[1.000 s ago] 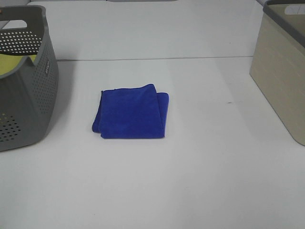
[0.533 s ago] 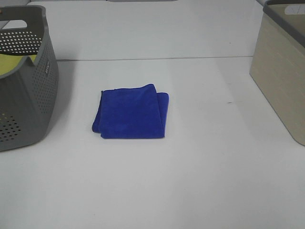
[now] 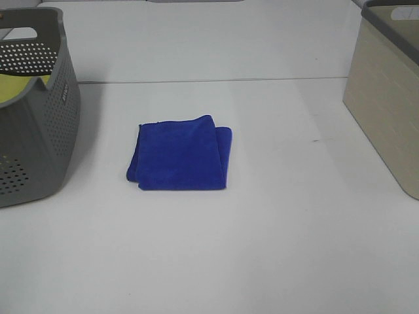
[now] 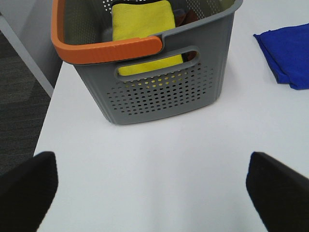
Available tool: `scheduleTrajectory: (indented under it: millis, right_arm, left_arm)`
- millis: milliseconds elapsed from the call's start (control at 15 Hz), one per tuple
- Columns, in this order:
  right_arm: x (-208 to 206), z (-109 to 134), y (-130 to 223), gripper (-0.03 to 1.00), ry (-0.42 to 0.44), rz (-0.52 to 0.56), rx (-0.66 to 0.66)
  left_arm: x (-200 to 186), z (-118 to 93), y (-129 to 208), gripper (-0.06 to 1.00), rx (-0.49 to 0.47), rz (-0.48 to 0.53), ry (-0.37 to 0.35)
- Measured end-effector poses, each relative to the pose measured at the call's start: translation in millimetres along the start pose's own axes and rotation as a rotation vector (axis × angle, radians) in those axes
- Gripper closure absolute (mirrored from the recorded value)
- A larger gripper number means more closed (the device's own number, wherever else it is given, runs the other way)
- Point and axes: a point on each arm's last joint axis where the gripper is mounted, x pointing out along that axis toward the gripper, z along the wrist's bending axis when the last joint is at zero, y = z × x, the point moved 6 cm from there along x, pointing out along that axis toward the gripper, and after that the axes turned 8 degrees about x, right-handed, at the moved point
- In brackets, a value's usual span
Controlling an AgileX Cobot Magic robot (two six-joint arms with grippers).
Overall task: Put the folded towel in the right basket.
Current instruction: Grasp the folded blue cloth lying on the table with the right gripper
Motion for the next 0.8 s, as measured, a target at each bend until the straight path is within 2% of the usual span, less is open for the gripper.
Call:
scheduleTrajectory:
  millis: [800]
  right_arm:
    - [0.0,0.0,0.0,0.27,0.000,0.000,0.000]
  left_arm:
    - [0.0,0.0,0.0,-0.04,0.000,0.000,0.000]
